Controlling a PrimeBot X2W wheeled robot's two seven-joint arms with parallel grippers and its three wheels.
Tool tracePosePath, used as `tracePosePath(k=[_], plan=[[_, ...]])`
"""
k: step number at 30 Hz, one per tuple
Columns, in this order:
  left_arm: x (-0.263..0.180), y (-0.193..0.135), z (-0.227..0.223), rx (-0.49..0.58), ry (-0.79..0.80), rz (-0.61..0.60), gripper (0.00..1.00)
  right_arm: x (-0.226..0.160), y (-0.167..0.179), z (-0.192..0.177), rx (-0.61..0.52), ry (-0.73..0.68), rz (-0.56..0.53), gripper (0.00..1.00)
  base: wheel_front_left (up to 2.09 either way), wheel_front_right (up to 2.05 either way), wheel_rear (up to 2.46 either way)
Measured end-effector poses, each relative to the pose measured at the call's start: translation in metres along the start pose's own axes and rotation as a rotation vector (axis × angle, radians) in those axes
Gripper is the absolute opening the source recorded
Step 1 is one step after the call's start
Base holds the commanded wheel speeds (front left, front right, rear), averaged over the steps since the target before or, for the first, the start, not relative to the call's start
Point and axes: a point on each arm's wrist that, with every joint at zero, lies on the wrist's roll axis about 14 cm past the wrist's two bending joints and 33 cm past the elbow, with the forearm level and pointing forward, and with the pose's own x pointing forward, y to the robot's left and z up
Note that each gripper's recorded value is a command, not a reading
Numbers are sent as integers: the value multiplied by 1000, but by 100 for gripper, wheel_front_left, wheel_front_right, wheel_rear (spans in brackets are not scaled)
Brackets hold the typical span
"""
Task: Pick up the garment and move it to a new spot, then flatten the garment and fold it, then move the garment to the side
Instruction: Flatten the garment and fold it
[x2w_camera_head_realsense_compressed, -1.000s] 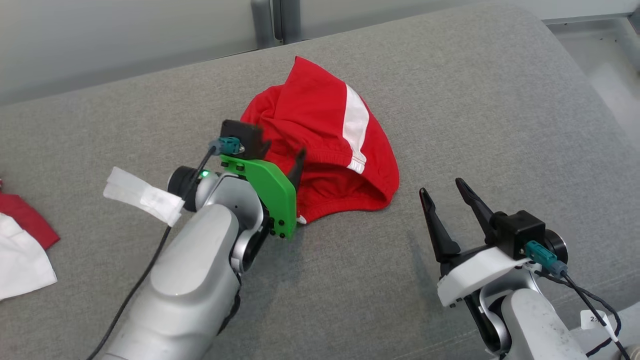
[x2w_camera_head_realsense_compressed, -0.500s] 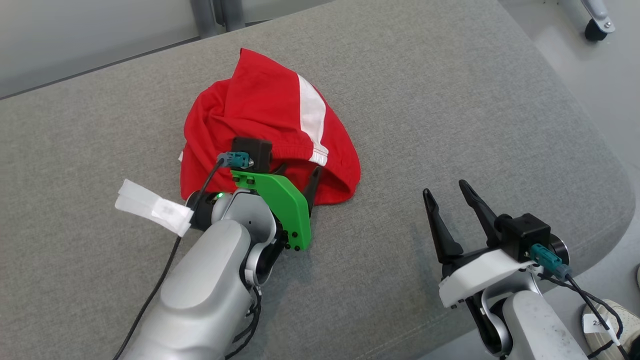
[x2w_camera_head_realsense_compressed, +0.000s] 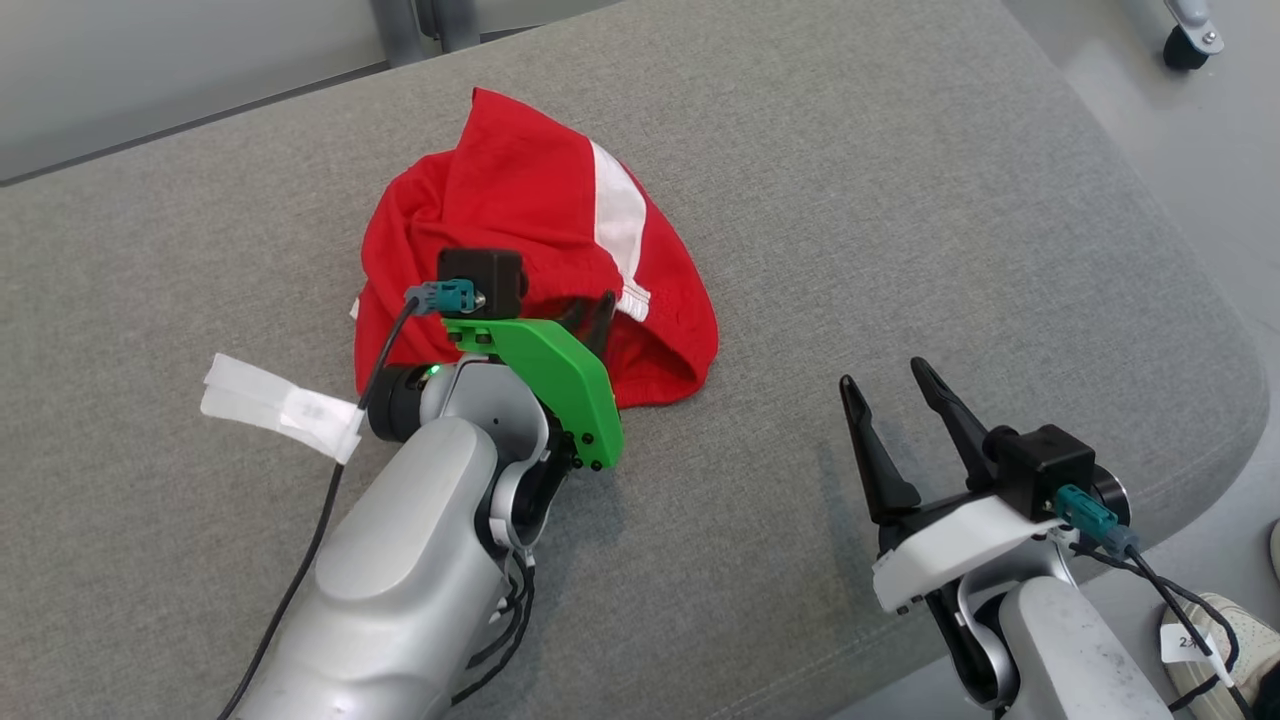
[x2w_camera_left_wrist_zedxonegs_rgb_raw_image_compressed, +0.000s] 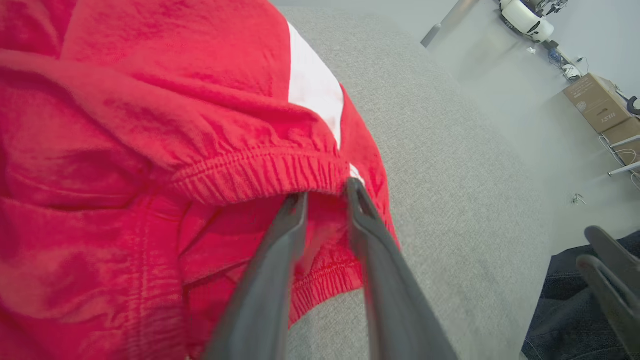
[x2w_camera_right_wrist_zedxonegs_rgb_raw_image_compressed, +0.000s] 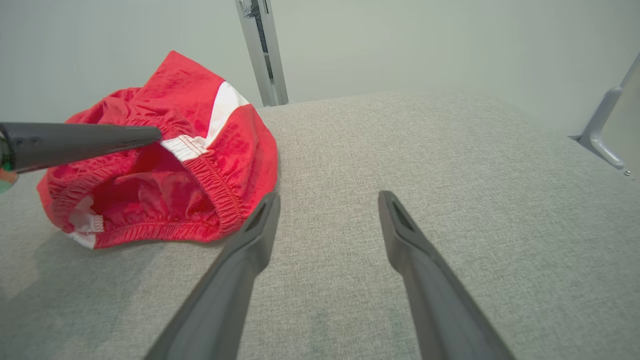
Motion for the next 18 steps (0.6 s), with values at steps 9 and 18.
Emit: tracePosePath(k=[9, 18], plan=[[-13, 1, 30, -11, -136, -5, 0, 7, 7, 1, -5, -5, 23, 100, 0, 0, 0], [-78, 45, 99, 3, -397, 127, 0, 15, 27, 2, -3, -8, 82, 100, 0, 0, 0]])
